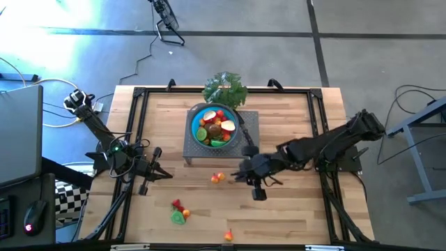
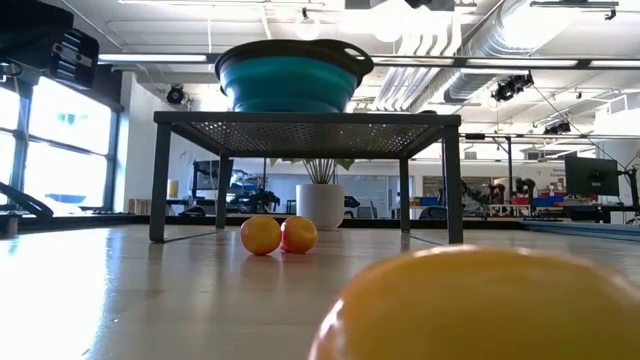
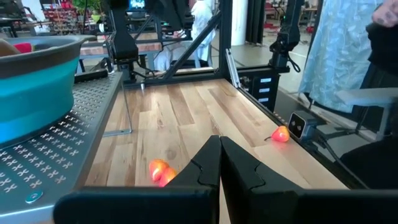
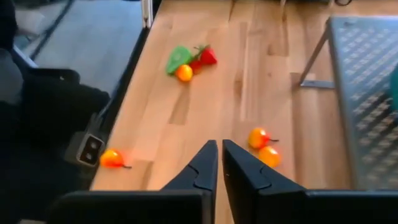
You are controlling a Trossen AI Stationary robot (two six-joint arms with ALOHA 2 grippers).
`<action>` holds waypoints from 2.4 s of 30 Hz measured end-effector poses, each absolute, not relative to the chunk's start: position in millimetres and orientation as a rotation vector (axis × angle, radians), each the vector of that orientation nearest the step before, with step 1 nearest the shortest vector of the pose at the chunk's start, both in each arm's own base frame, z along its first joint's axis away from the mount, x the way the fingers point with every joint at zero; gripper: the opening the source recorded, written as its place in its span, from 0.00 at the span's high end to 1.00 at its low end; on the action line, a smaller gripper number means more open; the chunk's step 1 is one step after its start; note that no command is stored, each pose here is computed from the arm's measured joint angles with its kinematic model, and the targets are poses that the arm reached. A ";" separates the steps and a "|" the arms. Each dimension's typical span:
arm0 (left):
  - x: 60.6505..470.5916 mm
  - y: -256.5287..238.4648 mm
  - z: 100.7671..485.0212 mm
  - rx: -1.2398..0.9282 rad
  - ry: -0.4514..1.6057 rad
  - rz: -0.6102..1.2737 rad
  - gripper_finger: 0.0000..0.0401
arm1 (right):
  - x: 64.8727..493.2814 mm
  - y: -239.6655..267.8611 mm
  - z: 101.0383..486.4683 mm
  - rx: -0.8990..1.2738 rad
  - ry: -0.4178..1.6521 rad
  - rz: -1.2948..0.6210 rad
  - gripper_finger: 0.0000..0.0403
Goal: Pick & Place Fruit
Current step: Put the pear into the blue strainer bowl on the shelf
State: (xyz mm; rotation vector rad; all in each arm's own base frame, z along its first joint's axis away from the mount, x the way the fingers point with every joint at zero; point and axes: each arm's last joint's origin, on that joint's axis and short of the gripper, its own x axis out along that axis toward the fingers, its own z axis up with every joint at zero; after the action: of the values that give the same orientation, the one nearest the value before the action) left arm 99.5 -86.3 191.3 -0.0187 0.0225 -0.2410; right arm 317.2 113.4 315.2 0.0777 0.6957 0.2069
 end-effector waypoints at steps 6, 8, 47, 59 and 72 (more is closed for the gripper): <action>99.6 -86.3 191.4 -0.041 0.024 -0.241 1.00 | 315.0 120.6 283.6 0.187 0.684 0.194 0.99; 99.6 -86.3 191.4 -0.068 0.028 -0.240 1.00 | 314.7 120.2 277.7 0.221 0.685 0.181 0.99; 99.5 -86.2 188.1 0.142 0.032 -0.244 1.00 | 310.7 140.3 265.9 0.682 0.501 -0.342 0.99; 99.4 -86.3 187.8 0.082 0.039 -0.246 1.00 | 347.9 193.2 271.4 0.670 0.687 -0.459 0.99; 99.4 -86.2 187.8 0.079 0.039 -0.245 1.00 | 379.7 233.3 280.1 0.767 0.757 -0.534 0.99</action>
State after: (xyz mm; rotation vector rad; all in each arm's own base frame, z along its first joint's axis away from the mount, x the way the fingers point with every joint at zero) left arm 99.4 -86.2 187.8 0.0791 0.0390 -0.2450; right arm 379.7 233.3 280.1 0.7674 0.7568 -0.5340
